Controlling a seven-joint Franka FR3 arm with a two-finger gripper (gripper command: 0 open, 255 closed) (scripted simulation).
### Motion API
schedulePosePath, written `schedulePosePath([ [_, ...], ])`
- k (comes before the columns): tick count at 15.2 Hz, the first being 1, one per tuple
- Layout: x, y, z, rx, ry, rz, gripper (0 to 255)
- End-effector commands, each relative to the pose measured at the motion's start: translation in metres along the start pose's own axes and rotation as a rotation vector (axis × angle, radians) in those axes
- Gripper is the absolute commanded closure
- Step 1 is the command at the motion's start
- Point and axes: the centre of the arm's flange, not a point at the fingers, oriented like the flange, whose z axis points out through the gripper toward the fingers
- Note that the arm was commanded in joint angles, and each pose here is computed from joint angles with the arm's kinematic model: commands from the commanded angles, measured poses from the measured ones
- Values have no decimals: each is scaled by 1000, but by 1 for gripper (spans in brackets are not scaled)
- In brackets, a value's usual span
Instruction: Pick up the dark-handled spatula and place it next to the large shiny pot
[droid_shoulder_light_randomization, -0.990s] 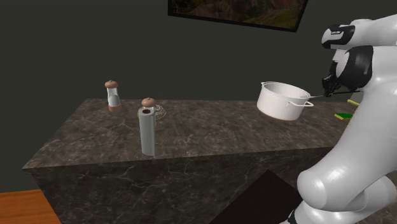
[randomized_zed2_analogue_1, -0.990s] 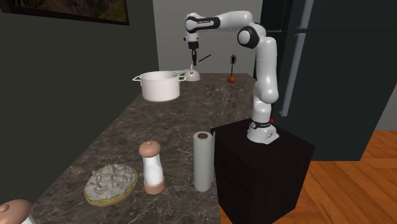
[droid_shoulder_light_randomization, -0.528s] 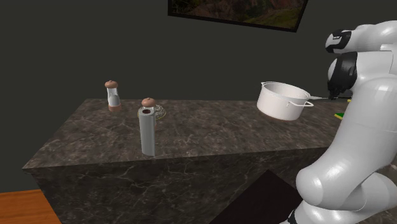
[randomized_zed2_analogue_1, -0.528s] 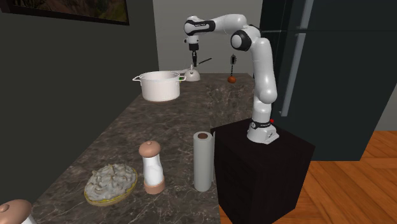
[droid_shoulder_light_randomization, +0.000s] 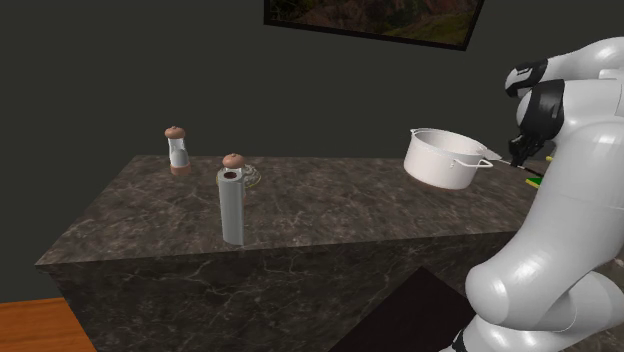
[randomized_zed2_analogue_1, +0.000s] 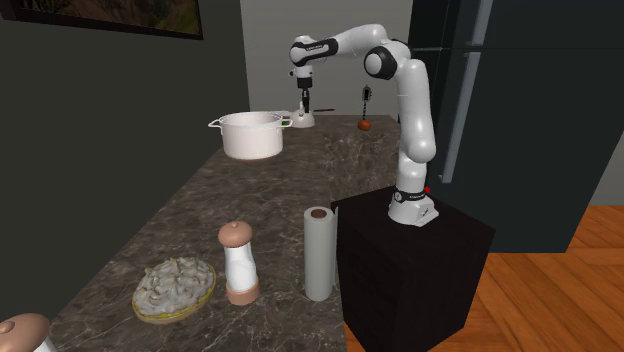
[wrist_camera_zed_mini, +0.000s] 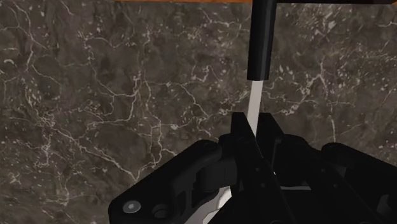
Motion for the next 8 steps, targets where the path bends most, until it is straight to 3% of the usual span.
schedulePosePath([
  [1,1,0,10,0,0,0,255],
  [8,3,0,47,0,0,0,255],
])
